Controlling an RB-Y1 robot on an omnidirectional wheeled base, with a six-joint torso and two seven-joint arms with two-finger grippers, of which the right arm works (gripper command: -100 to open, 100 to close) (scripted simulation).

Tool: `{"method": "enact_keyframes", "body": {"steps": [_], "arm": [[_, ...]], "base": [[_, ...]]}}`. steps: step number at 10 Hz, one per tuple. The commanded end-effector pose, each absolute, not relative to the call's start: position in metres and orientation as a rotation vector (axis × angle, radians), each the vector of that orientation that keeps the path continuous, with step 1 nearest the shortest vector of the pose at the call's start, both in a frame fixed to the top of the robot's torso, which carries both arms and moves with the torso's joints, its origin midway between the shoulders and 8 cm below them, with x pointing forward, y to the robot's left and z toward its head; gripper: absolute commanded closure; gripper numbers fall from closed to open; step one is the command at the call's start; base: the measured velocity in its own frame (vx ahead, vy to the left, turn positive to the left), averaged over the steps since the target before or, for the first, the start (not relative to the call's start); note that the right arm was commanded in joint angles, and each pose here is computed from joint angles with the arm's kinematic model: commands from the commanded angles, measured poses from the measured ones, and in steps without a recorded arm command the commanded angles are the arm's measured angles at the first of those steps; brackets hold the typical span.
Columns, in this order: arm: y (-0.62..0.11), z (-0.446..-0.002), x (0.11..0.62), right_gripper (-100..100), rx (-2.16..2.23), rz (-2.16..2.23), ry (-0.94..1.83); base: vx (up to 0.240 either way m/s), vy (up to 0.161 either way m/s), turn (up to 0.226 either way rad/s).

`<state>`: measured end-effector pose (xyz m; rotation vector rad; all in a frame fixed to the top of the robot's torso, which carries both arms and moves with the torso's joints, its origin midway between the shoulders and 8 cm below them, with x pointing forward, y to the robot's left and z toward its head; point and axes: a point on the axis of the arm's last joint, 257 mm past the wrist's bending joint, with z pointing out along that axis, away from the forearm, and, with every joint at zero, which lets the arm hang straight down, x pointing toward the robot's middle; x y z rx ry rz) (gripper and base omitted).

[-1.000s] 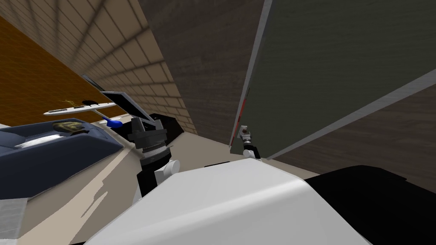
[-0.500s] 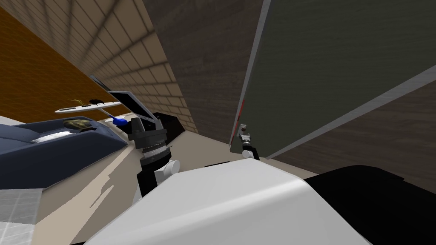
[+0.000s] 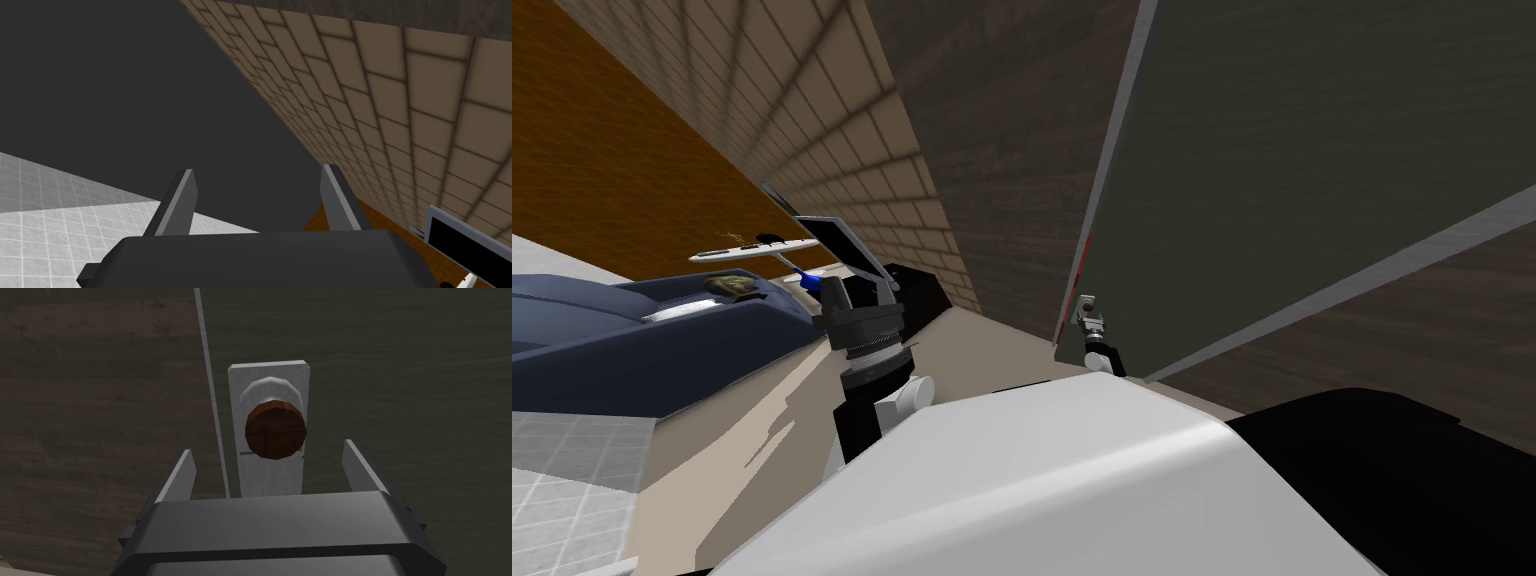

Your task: Pull the door open

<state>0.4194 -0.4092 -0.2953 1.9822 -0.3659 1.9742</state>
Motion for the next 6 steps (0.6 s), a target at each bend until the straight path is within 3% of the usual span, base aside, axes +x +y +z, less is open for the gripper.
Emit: {"method": "enact_keyframes", "body": {"steps": [1,3,4,6], "arm": [[-0.428,-0.297,0.416,-100,1.969,1.963,-0.389],[-0.433,-0.296,0.414,-100,1.965,1.962,-0.393],[-0.433,-0.296,0.414,100,1.965,1.962,-0.393],[-0.433,-0.296,0.414,100,1.965,1.962,-0.393]], "base": [[0.185,-0.019,0.141],[0.131,-0.041,0.066],[-0.005,-0.001,-0.044],[-0.027,-0.001,0.000]]}}
